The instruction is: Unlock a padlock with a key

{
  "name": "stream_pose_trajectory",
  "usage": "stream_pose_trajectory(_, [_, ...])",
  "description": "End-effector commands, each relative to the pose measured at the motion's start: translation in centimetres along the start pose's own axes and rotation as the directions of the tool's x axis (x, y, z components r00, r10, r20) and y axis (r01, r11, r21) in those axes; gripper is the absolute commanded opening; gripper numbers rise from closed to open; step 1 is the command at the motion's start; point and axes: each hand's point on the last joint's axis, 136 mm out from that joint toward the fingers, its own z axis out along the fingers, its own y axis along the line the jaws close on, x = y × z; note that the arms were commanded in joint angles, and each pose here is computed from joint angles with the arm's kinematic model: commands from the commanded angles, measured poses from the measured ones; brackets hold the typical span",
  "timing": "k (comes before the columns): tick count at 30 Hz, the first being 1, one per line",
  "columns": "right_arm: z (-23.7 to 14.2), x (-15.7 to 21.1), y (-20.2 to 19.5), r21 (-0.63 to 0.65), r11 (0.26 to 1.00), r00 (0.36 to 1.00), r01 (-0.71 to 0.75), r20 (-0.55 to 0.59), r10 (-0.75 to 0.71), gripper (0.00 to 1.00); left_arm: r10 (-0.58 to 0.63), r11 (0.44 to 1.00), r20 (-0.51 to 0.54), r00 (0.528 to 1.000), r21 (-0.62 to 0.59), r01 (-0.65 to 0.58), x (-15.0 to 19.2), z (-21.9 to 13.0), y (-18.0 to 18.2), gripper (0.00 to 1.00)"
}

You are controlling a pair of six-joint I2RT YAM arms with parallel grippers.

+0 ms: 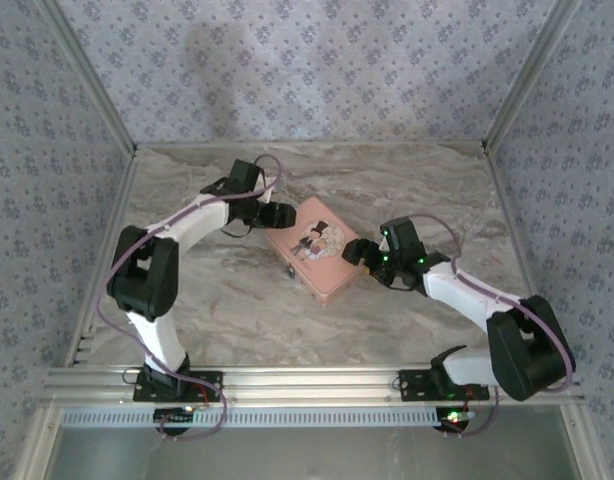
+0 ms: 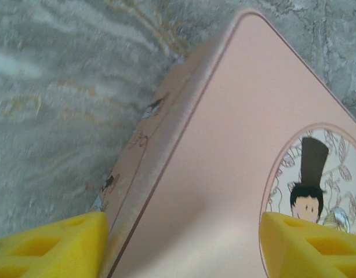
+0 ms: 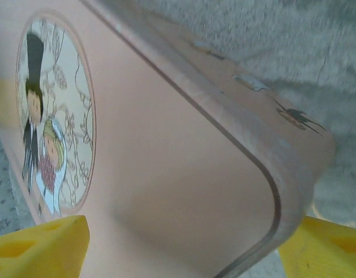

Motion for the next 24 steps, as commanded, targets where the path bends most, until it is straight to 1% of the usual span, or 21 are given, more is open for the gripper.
stream_pose_trajectory(1, [0.0,-2.8,3.8,-0.085,0.993,0.996,0.085,0.039,-0.081,0.84,-0.015,0.996,0.005,1.000,0.092,0.015,1.7,-1.3,-3.0,0.69])
stream_pose_trajectory(6, [1.2,-4.6,5.0,-0.084,0.989,0.993,0.119,0.018,-0.118,0.81,-0.044,0.996,0.024,0.999,0.080,0.042,4.1,-2.0,-3.2,0.69])
stream_pose_trajectory(13, [2.8,-6.3,6.2,-0.085,0.984,0.986,0.157,-0.045,-0.161,0.70,-0.106,0.993,0.086,0.991,0.051,0.102,6.2,-2.4,-3.3,0.69])
stream_pose_trajectory(18, [3.8,-7.2,6.5,-0.084,0.982,0.982,0.172,-0.070,-0.178,0.66,-0.127,0.992,0.134,0.983,0.042,0.122,6.5,-2.2,-3.7,0.69])
stream_pose_trajectory(24, [4.8,-8.5,5.7,-0.056,0.985,0.983,0.164,-0.079,-0.168,0.66,-0.114,0.993,0.149,0.982,0.000,0.115,5.6,-1.2,-3.6,0.69])
